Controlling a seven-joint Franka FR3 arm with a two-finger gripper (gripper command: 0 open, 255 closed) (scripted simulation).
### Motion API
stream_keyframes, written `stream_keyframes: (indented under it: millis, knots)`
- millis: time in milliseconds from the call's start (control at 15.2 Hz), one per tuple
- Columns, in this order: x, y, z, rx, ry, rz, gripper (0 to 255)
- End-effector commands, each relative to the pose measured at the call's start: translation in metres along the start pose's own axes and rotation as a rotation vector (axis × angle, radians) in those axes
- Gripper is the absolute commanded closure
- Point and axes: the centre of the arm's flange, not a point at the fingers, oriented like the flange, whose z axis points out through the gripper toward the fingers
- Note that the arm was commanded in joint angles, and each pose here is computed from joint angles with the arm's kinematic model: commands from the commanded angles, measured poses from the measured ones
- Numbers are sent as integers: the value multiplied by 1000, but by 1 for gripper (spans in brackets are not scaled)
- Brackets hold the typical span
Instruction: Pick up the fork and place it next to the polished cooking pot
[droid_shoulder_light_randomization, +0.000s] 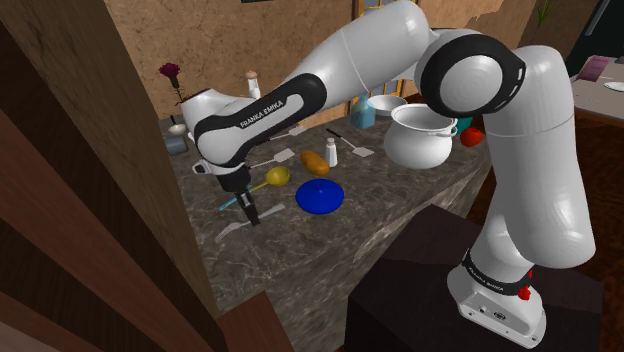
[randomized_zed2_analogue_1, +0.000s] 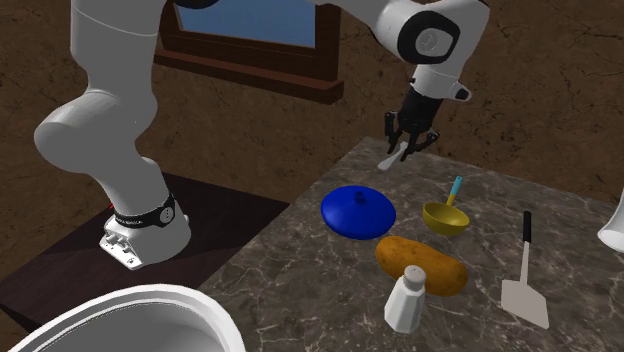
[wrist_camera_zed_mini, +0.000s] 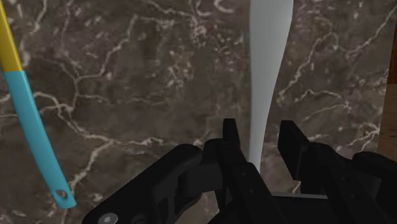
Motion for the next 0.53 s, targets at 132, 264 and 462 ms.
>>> stream_keyframes:
  millis: [132, 264, 462]
  knots:
    - [-2, -5, -21, 0, 0, 0, 255]
    - [-3, -7, -31, 0, 0, 0, 255]
    - [-5, -11, -46, 0, 0, 0, 255]
